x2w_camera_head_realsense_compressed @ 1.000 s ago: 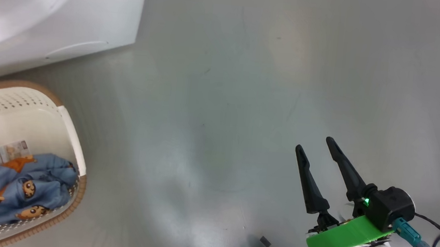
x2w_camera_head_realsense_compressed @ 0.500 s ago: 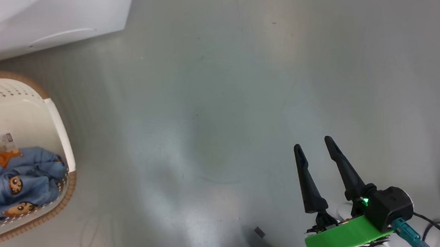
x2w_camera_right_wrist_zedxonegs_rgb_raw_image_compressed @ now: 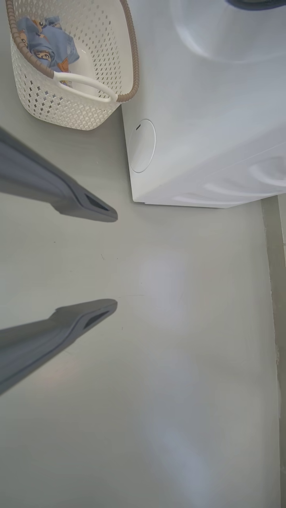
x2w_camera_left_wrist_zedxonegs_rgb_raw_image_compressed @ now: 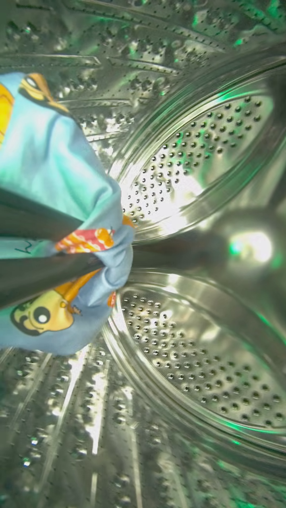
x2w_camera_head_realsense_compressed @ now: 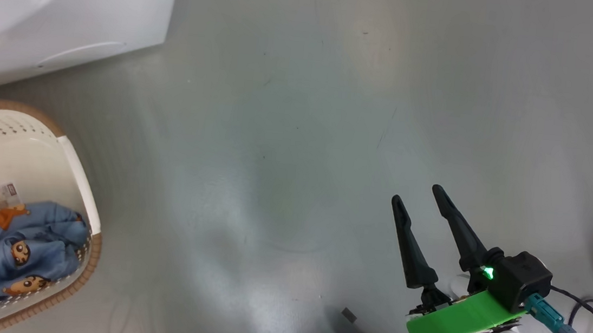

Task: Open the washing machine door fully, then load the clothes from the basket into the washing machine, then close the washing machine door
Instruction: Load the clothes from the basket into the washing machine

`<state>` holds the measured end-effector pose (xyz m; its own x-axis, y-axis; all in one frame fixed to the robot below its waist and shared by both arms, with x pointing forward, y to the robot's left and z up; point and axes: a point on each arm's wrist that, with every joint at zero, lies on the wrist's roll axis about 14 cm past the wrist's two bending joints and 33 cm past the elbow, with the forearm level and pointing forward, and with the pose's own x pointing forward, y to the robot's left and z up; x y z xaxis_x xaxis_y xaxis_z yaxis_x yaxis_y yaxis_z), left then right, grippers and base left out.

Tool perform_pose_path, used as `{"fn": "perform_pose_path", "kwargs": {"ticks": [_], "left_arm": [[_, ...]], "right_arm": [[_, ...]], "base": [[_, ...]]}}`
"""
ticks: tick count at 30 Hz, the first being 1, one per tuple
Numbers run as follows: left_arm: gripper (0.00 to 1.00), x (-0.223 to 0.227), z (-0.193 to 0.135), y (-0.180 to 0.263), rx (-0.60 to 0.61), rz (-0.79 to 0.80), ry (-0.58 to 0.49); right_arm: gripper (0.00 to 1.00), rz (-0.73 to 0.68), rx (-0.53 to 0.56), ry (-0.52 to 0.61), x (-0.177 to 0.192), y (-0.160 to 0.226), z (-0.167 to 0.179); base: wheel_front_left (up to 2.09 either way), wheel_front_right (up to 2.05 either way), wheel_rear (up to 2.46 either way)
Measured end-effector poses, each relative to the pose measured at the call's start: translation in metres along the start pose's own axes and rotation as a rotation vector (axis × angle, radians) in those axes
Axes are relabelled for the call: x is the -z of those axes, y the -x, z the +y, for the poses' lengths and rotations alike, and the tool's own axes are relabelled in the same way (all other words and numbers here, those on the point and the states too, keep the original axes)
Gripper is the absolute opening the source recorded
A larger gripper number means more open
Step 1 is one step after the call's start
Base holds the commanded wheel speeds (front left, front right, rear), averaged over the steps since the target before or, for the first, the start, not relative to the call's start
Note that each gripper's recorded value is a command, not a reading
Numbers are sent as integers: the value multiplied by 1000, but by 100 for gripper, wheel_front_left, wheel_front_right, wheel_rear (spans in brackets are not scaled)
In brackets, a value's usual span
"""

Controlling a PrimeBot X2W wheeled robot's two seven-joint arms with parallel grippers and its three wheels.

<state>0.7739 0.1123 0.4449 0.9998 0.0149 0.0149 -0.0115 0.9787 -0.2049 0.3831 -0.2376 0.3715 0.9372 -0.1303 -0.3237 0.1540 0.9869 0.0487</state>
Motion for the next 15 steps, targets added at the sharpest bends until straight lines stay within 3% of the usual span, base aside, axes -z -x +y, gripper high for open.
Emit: {"fn": "perform_pose_path", "kwargs": {"ticks": [1, 7, 15], "left_arm": [[100, 4, -1, 1, 3, 16, -13], [100, 21, 1, 10, -10, 147, -56], [100, 11, -1, 20, -15, 167, -68]], "right_arm": [[100, -3, -1, -1, -1, 0, 0], [100, -27, 5, -13, -8, 2, -2], [100, -63, -4, -32, -20, 3, 1]], "base": [[0, 0, 0], [0, 0, 0], [0, 0, 0]]}}
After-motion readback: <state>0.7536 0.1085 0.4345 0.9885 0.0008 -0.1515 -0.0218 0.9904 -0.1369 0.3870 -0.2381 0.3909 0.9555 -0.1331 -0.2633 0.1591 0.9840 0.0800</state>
